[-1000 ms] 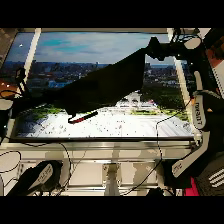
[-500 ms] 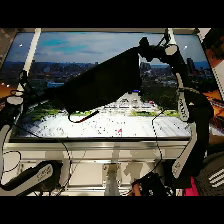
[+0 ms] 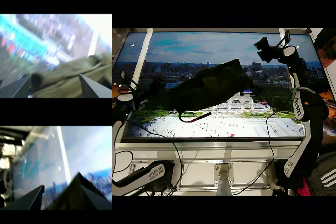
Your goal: Fold the clothes and pants, and hang the long-sleeved shirts on hangers.
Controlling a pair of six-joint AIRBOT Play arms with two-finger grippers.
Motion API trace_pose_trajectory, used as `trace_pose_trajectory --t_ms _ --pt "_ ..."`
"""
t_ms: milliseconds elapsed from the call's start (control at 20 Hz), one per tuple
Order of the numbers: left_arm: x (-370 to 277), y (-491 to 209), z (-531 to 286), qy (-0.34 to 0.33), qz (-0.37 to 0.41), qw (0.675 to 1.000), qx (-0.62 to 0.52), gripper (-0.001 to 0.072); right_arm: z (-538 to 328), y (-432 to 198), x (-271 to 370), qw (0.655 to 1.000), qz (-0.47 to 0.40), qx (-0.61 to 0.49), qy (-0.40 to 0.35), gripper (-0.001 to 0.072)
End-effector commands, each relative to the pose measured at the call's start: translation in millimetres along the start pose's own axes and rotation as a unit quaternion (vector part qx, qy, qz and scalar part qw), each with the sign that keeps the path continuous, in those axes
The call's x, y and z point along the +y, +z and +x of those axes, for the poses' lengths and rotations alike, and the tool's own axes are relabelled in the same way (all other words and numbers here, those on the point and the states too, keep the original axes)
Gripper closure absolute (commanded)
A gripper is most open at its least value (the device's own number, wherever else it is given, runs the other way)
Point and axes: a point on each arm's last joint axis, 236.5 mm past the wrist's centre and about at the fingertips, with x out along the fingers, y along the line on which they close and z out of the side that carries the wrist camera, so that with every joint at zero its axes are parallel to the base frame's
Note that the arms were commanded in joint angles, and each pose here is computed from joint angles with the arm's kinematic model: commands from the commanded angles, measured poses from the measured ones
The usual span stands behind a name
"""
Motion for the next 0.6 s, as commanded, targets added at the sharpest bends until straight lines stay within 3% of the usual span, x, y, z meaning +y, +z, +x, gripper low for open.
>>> trace_pose_trajectory --t_ms 0,50,250,500,550 --pt "-44.0 47.2 -29.3 -0.043 0.044 0.997 -0.054 0.0048 -44.3 -52.7 -51.4 0.983 0.006 0.178 -0.045 0.0141" --pt "-64.0 57.5 -43.2 -0.066 0.055 0.994 -0.063 0.0048 -57.0 -62.1 -62.8 0.976 0.015 0.212 -0.054 0.0095" --pt "-137.0 67.9 -100.1 -0.167 0.074 0.981 -0.069 0.0048 -64.9 -75.8 -88.5 0.965 0.036 0.25 -0.073 0.009" --pt "-158.5 78.0 -134.7 -0.185 0.102 0.972 -0.104 0.005 -50.2 -112.8 -108.7 0.946 0.052 0.309 -0.085 0.0089" --pt "-160.7 77.8 -136.9 -0.188 0.103 0.971 -0.105 0.005 -45.9 -121.3 -108.7 0.942 0.052 0.319 -0.085 0.006"
